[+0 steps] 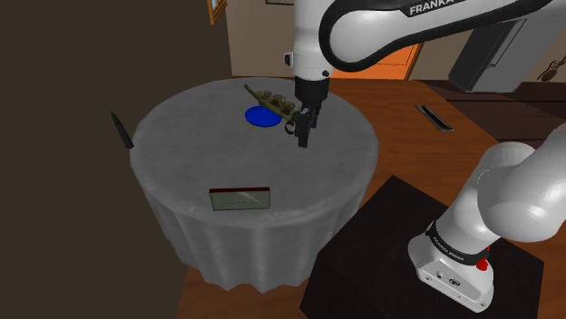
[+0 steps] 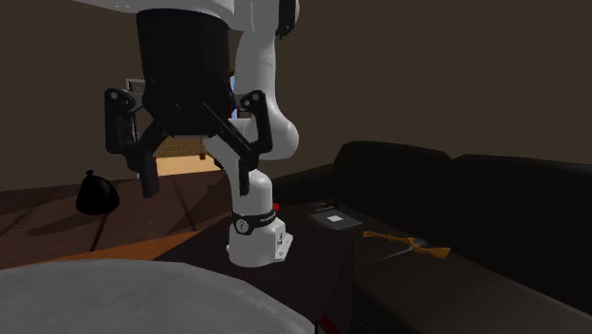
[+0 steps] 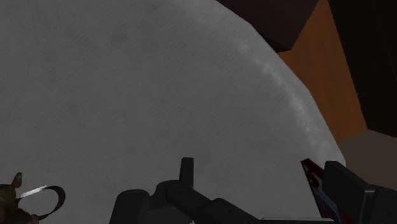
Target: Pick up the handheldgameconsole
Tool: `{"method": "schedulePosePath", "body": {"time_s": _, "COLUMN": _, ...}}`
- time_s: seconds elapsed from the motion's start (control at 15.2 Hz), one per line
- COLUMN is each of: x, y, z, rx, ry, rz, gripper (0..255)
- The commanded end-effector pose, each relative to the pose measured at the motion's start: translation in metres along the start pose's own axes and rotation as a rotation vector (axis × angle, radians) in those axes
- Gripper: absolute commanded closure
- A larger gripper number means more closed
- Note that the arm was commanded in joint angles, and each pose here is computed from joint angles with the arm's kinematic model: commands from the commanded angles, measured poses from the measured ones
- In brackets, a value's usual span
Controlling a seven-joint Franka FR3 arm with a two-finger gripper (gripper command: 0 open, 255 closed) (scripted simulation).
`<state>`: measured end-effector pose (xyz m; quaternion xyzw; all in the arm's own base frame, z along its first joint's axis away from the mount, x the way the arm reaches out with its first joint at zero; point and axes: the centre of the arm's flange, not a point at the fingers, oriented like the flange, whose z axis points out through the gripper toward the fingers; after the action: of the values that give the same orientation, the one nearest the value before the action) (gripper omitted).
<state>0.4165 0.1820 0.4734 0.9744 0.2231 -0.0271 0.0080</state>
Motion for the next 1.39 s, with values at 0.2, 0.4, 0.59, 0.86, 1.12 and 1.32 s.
{"method": "schedulePosePath", "body": {"time_s": 0.2, "x": 0.044, "y": -0.040, "z": 0.030, "rx": -0.004, "ry": 0.016, "rz": -0.126, "gripper": 0}}
{"method": "schedulePosePath", "body": {"time_s": 0.4, "x": 0.068, "y": -0.066, "z": 0.046, "rx": -0.007, "ry": 0.025, "rz": -0.200, "gripper": 0}}
{"method": "schedulePosePath", "body": {"time_s": 0.59, "x": 0.090, "y": -0.093, "z": 0.063, "rx": -0.009, "ry": 0.034, "rz": -0.275, "gripper": 0}}
{"method": "schedulePosePath", "body": {"time_s": 0.86, "x": 0.116, "y": -0.132, "z": 0.084, "rx": -0.013, "ry": 0.046, "rz": -0.374, "gripper": 0}}
{"method": "schedulePosePath", "body": {"time_s": 1.12, "x": 0.130, "y": -0.155, "z": 0.101, "rx": -0.015, "ry": 0.053, "rz": -0.430, "gripper": 0}}
{"method": "schedulePosePath", "body": {"time_s": 1.32, "x": 0.131, "y": -0.155, "z": 0.117, "rx": -0.015, "ry": 0.053, "rz": -0.430, "gripper": 0}}
